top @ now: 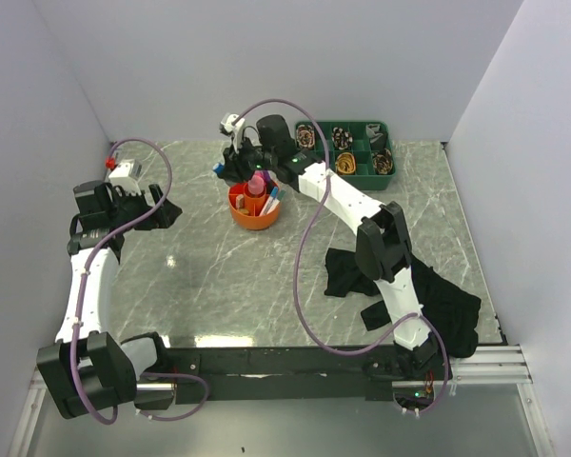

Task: Sort the stationery into containers
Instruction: Place the stationery in the storage box.

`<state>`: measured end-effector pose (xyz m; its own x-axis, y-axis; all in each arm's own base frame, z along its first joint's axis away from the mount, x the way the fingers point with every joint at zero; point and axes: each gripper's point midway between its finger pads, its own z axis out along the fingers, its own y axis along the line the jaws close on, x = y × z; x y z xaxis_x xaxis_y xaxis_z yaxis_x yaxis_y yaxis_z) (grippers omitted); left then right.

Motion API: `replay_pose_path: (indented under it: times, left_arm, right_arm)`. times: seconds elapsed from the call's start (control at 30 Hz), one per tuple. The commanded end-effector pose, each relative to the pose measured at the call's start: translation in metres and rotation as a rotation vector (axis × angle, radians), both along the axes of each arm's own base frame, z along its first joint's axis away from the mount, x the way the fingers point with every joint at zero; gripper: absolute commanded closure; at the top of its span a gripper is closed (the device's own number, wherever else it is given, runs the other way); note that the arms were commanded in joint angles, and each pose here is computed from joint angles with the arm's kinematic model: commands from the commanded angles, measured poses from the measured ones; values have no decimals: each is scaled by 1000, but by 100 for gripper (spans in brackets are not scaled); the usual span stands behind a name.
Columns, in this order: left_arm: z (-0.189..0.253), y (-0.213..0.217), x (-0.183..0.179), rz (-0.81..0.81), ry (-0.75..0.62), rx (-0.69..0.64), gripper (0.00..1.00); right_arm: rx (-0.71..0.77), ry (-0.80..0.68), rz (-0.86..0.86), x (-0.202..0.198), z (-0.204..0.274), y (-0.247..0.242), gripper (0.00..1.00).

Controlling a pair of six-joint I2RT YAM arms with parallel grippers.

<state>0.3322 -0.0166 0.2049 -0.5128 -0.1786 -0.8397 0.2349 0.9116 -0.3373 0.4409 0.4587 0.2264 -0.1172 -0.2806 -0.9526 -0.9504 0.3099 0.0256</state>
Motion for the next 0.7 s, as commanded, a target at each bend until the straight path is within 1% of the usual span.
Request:
replay_pose_path:
  times: [0.0, 0.3, 0.43, 0.53, 0.57, 0.63, 0.67]
  left_arm:
    - [9, 3, 2, 3, -25, 7, 14]
    - [8, 4, -2, 3, -17, 13, 14]
    - [7, 4, -4, -1, -14, 12, 14]
    - [7, 3, -4, -2, -17, 8, 14]
    - [8, 2, -4, -5, -18, 6, 14]
    - [9, 2, -4, -5, -23, 7, 14]
    - [9, 3, -4, -4, -24, 8, 14]
  right_arm:
    - [20, -45, -101, 30, -5, 2, 100]
    - [-16, -39, -217, 56, -39, -1, 100]
    - [-38, -33, -243, 59, -49, -6, 100]
    - [-48, -26, -261, 60, -54, -10, 87]
    - [-50, -26, -263, 59, -54, -10, 81]
    - [-58, -28, -270, 59, -55, -12, 75]
    - [-61, -34, -279, 60, -55, -13, 68]
